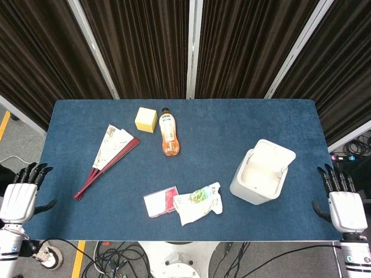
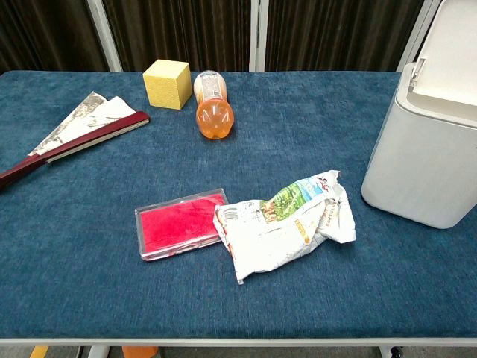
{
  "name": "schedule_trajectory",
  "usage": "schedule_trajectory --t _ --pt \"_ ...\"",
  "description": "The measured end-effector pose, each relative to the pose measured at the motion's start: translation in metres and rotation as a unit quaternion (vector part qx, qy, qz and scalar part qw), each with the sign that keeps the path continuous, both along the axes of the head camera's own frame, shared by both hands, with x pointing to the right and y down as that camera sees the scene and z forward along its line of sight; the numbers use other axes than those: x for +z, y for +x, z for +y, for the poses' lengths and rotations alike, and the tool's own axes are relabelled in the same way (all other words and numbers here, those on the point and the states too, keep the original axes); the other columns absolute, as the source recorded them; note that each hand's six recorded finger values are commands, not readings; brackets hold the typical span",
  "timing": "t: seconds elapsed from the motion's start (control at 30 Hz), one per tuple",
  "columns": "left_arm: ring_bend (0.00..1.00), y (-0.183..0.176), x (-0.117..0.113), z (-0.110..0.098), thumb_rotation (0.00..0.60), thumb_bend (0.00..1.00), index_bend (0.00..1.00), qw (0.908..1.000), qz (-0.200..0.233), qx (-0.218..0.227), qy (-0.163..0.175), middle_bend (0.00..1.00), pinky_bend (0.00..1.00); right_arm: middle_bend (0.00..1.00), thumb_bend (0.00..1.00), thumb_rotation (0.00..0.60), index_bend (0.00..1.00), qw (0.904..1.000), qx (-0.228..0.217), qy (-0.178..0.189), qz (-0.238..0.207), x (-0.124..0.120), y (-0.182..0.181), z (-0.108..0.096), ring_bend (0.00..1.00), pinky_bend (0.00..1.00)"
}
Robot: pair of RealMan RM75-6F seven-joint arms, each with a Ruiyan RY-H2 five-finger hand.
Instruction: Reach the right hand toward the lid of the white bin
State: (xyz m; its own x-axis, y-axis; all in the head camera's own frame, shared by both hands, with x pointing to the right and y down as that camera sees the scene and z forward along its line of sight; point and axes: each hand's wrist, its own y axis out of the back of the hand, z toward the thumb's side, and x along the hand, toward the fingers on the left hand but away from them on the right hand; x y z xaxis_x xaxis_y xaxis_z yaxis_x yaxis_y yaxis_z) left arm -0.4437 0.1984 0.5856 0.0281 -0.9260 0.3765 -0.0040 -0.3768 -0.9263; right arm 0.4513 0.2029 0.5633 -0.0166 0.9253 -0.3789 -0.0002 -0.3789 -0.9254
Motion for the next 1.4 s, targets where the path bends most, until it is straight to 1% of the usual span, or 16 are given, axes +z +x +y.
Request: schedule_trajectory --t 0.27,0.5,0.7,0.83,1.0,1.1,1.17,1.23,1.27,1.33,1.4 --pt "0.08 0.0 0.0 0.001 0.6 0.08 0.18 1.0 -0.003 0.0 -0.001 0.15 0.16 0.0 0.2 0.6 0.0 1.0 0.0 -0.005 -0.001 0.002 0.001 0.0 0.0 0.0" --pt "0.08 0.0 0.0 -0.001 0.6 0.08 0.18 1.0 -0.002 -0.002 -0.003 0.15 0.16 0.0 0.2 0.6 0.0 1.0 0.003 -0.002 -0.004 -0.001 0.003 -0.002 0.0 0.0" --pt "0.08 0.0 0.003 0.002 0.6 0.08 0.18 1.0 -0.006 0.002 -0.007 0.15 0.16 0.0 0.19 0.6 0.0 0.9997 0.0 -0.017 -0.016 -0.002 0.003 -0.005 0.0 0.0" --pt "0.08 -0.003 0.003 0.003 0.6 0.08 0.18 0.9999 -0.008 -0.001 -0.011 0.15 0.16 0.0 0.18 0.6 0.0 0.9992 -0.003 -0.026 -0.031 -0.007 0.002 -0.011 0.0 0.0" --pt "0.08 -0.003 0.006 0.003 0.6 0.08 0.18 0.9999 -0.006 0.001 -0.015 0.15 0.16 0.0 0.14 0.6 0.0 0.9983 -0.019 -0.029 -0.047 -0.014 -0.007 -0.022 0.0 0.0" --pt "0.08 -0.002 0.007 0.003 0.6 0.08 0.18 0.9999 -0.005 0.003 -0.016 0.15 0.16 0.0 0.13 0.6 0.0 0.9969 -0.029 -0.033 -0.065 -0.021 -0.014 -0.029 0.0 0.0" --pt "0.08 -0.002 0.007 0.003 0.6 0.08 0.18 0.9998 -0.006 0.003 -0.017 0.15 0.16 0.0 0.13 0.6 0.0 0.9962 -0.037 -0.031 -0.072 -0.029 -0.017 -0.037 0.0 0.0" --pt "0.08 -0.002 0.006 0.003 0.6 0.08 0.18 0.9998 -0.007 0.004 -0.017 0.15 0.16 0.0 0.16 0.6 0.0 0.9959 -0.043 -0.023 -0.076 -0.041 -0.018 -0.045 0.0 0.0" --pt "0.08 -0.002 0.006 0.003 0.6 0.08 0.18 0.9998 -0.007 0.003 -0.017 0.15 0.16 0.0 0.19 0.6 0.0 0.9957 -0.045 -0.019 -0.078 -0.047 -0.019 -0.048 0.0 0.0" --pt "0.08 -0.003 0.006 0.003 0.6 0.08 0.18 0.9998 -0.008 0.002 -0.018 0.15 0.16 0.0 0.3 0.6 0.0 0.9951 -0.046 -0.012 -0.087 -0.059 -0.019 -0.056 0.0 0.0" --pt "0.08 -0.002 0.007 0.003 0.6 0.08 0.18 0.9998 -0.009 0.004 -0.019 0.15 0.16 0.0 0.58 0.6 0.0 0.994 -0.045 -0.008 -0.099 -0.066 -0.02 -0.061 0.0 0.0"
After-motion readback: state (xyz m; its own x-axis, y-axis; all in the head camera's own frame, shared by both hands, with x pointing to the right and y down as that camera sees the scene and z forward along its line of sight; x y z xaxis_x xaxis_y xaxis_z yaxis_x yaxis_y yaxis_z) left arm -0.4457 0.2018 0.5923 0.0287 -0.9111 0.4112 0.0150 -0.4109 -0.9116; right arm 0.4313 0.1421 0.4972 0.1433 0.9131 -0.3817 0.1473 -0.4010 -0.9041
